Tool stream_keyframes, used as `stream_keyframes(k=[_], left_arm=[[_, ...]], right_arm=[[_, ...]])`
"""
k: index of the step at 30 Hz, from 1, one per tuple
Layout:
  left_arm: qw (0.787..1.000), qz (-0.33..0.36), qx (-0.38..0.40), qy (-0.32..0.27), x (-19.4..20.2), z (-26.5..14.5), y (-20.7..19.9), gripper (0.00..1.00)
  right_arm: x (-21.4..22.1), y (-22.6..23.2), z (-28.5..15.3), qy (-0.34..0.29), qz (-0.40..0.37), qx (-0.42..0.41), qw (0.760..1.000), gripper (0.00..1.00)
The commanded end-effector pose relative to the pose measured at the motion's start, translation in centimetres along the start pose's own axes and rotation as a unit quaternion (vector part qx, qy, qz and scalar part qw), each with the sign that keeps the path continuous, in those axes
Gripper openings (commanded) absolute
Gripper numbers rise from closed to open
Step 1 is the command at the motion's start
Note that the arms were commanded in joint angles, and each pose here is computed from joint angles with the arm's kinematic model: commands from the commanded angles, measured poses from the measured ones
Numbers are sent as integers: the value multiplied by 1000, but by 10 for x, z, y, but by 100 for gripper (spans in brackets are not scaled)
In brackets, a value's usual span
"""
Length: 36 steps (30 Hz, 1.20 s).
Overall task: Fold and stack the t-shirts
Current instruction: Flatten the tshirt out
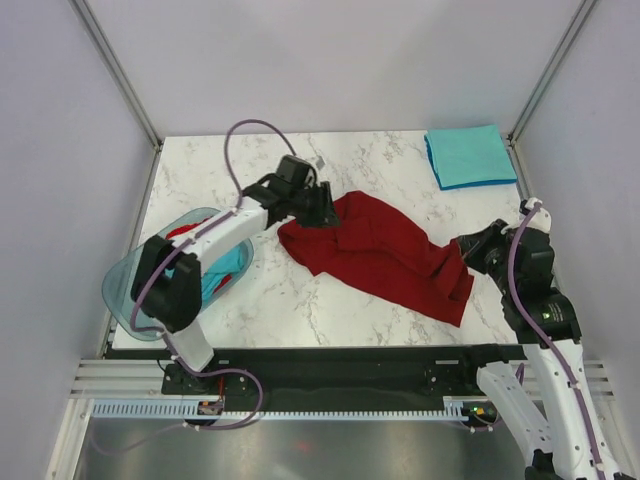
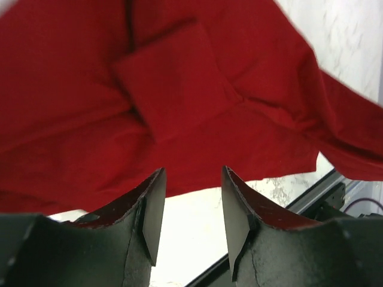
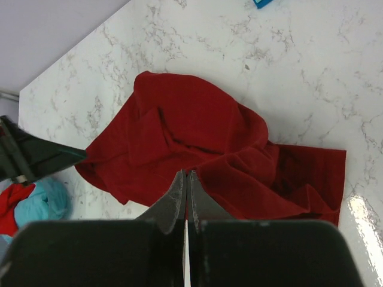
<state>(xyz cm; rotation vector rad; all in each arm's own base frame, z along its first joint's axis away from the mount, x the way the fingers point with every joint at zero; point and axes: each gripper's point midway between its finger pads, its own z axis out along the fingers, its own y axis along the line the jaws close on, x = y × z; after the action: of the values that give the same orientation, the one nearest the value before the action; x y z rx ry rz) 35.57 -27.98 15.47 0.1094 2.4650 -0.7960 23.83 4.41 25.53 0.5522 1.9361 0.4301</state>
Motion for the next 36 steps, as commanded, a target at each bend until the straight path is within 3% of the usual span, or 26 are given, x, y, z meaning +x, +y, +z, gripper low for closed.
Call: stream_keyframes(k=[1, 9, 13, 19, 26, 28, 29, 30, 32, 36], left_arm=[[999, -14, -12, 39, 28, 33, -25, 50], [993, -86, -80, -3, 12, 88, -34, 45], [995, -69, -68, -8, 3, 111, -51, 43], [993, -57, -100, -31, -10, 136, -41, 43], [993, -44, -111, -3, 4, 168, -28, 44], [993, -42, -107, 8, 9, 176, -27, 38], [993, -41, -107, 11, 10, 176, -27, 30], [993, -42, -108, 15, 12, 176, -26, 14], [994, -38, -106, 12, 9, 167, -30, 2], [995, -8, -98, -12, -11, 127, -44, 2]], right_arm=[[1, 12, -5, 4, 19, -32, 999, 0], [7, 3, 0, 10, -2, -20, 1000, 0], [18, -1, 8, 21, -1, -20, 1000, 0], [29, 1, 15, 38, 9, -31, 999, 0], [19, 5, 13, 22, 5, -34, 999, 0], [17, 5, 13, 20, 2, -33, 999, 0], [16, 6, 13, 19, 2, -33, 999, 0], [14, 6, 13, 17, 2, -31, 999, 0], [9, 9, 12, 12, 4, -33, 999, 0], [-6, 1, 13, -18, 8, -2, 1000, 0]])
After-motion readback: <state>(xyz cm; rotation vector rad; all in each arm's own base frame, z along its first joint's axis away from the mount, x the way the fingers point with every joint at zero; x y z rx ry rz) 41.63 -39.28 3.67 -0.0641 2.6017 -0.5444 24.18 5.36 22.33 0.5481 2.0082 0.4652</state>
